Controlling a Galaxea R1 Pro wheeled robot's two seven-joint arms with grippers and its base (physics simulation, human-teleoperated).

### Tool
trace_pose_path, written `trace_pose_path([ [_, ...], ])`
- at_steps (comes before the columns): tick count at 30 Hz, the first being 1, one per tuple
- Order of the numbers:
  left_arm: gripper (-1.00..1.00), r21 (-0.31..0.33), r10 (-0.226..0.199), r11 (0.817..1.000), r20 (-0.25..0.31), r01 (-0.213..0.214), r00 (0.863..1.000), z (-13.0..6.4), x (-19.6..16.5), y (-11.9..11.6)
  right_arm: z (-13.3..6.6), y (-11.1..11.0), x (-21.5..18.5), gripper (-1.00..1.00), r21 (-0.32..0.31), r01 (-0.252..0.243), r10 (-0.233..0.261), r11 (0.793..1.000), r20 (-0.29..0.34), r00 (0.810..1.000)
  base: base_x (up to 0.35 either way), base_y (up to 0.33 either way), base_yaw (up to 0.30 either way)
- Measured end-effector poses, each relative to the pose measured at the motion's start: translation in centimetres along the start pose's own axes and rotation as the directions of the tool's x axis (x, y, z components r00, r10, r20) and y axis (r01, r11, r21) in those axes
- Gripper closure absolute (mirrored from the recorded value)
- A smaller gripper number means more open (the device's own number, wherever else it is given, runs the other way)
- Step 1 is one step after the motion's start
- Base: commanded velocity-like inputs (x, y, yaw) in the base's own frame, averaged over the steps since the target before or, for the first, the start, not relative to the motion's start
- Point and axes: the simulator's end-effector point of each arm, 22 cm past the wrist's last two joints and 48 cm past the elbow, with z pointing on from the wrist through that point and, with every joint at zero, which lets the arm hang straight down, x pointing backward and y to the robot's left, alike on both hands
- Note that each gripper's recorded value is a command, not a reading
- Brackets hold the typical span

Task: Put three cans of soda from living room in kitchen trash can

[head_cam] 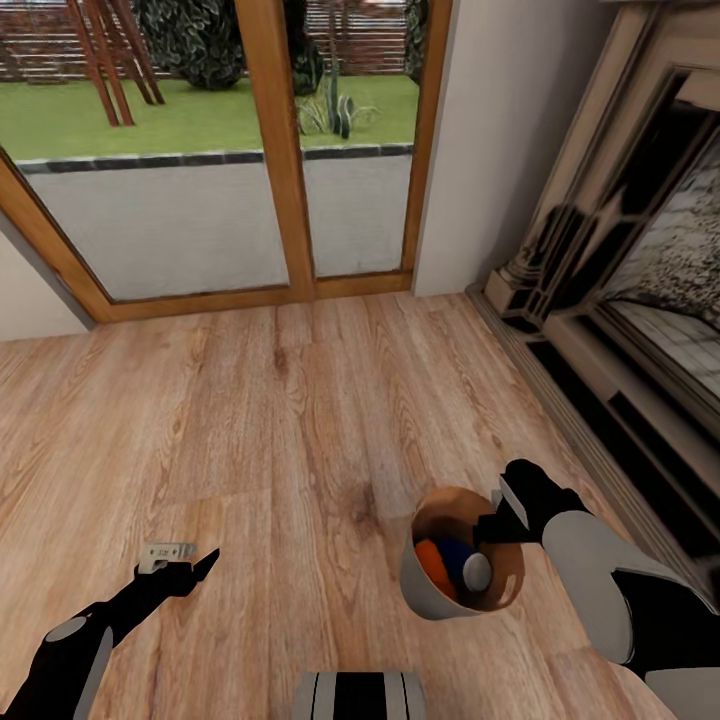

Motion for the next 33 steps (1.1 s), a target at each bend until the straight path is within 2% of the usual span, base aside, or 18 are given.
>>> trace_pose_path([
  [33, -1.00, -0.001, 0.001, 1.000, -0.001, -0.001, 1.000, 0.00, 0.05, 0.03, -0.13, 0.25, -0.25, -1.00, -0.005, -0.001, 0.001, 1.000, 0.007, 1.000, 0.000, 0.000, 0.000],
])
